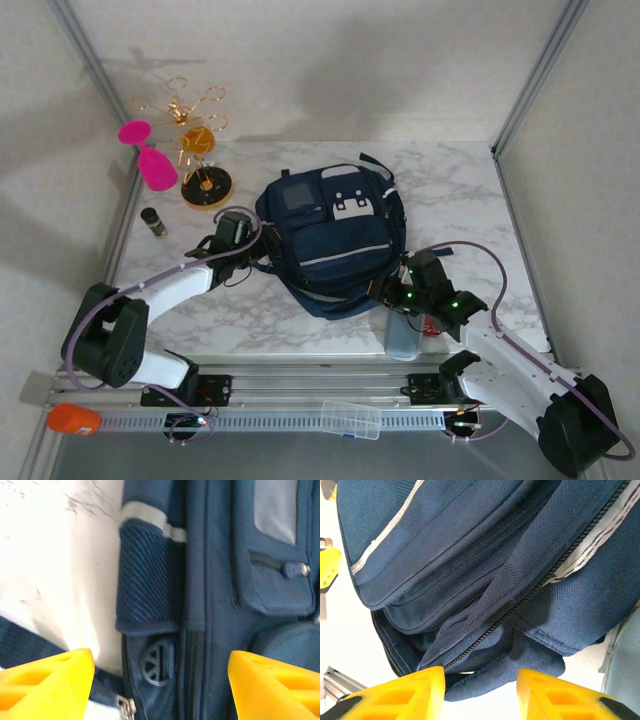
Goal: Pack the student bag
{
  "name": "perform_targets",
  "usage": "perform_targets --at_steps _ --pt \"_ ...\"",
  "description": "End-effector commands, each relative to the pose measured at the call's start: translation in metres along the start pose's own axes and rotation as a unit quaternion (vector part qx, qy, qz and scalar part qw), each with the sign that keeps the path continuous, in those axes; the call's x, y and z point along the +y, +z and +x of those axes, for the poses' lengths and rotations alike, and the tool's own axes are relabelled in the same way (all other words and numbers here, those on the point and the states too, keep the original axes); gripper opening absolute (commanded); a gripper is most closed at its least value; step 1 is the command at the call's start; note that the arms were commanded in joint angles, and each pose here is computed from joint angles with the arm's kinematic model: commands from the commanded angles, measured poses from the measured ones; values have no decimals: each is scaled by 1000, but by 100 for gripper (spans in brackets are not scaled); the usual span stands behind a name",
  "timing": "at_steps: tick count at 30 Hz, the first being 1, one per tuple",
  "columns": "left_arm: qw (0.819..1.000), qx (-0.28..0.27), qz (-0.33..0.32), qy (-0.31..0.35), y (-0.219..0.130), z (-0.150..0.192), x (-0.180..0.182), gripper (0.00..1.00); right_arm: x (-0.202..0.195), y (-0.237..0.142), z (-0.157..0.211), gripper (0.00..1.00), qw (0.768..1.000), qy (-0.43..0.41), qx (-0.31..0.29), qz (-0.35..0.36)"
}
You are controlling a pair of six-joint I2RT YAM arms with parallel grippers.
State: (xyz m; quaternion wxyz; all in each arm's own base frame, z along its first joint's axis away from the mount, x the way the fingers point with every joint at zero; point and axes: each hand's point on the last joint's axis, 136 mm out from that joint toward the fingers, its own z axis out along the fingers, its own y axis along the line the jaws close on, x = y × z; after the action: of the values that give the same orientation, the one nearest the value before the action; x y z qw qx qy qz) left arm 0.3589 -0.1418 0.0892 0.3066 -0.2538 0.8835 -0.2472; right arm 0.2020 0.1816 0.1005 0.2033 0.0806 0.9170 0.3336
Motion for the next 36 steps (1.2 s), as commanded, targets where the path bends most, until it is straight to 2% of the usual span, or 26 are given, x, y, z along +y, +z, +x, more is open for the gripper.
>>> perform_targets --at_steps 1,12,20,25,33,36 --pt "1000 -13 9 -25 12 -11 3 70 4 6 -1 41 1000 -3 0 -12" --pt "997 5 41 -57 55 -7 -4 53 -2 15 -7 40 1000 -5 -7 5" --pt "994 15 84 -72 63 -2 -17 23 -9 25 -18 38 999 -9 -21 23" --pt "994 7 85 -70 51 -3 -15 0 -11 26 -47 35 997 -26 -53 46" --pt "987 -24 106 -117 0 12 1 0 -11 48 -101 31 995 -51 -64 49" --pt "984 -31 110 -134 -17 28 5 0 -4 59 -126 32 993 -74 -79 46"
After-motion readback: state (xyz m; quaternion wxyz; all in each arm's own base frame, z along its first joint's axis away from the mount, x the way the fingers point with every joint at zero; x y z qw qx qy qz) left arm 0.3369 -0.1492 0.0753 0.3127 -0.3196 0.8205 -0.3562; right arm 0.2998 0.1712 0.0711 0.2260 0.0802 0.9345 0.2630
